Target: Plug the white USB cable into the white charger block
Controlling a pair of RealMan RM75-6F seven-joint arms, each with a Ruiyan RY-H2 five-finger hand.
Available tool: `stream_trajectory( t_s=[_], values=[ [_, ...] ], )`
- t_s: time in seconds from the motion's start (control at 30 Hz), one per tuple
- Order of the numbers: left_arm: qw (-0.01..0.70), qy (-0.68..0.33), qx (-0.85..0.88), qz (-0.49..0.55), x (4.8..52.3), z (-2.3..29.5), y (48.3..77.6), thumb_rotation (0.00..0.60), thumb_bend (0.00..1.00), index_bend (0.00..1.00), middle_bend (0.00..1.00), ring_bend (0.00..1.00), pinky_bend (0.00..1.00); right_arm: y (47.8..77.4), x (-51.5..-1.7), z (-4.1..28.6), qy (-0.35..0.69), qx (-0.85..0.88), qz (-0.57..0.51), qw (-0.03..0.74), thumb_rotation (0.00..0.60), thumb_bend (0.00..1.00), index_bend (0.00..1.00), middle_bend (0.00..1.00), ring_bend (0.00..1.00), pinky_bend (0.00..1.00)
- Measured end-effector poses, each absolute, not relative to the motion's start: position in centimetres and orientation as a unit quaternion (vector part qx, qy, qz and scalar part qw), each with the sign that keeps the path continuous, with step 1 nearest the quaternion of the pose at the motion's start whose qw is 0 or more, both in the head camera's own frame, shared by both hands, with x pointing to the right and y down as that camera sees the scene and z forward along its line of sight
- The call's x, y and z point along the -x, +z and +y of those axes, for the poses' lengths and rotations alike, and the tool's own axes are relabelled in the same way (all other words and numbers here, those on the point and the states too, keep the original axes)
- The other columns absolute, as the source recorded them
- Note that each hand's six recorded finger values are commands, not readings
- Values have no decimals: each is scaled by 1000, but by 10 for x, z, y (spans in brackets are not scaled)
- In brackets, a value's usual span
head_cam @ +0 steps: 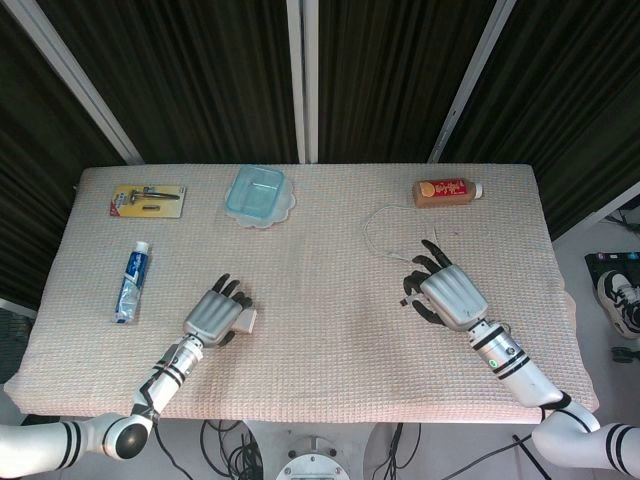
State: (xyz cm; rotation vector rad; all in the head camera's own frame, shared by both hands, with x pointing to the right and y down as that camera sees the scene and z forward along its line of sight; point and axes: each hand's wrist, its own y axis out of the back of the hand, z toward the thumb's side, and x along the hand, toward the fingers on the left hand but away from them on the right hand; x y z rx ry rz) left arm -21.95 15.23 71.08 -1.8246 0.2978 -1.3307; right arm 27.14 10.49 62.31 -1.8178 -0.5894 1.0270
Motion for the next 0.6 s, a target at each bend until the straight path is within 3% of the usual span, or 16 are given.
stream_trajectory(
  t_s=[0.33, 0.6],
  values=[
    [410, -528, 733, 129, 217, 150, 712, 600, 283, 361, 336, 94, 6, 623, -271, 107, 417, 742, -244, 465, 600, 365, 605, 515, 219, 0],
    [399, -526, 732, 169, 212, 143, 707, 600, 309, 462, 435, 184, 35, 622, -270, 106, 416, 741, -249, 465, 600, 365, 605, 515, 218, 0]
  ],
)
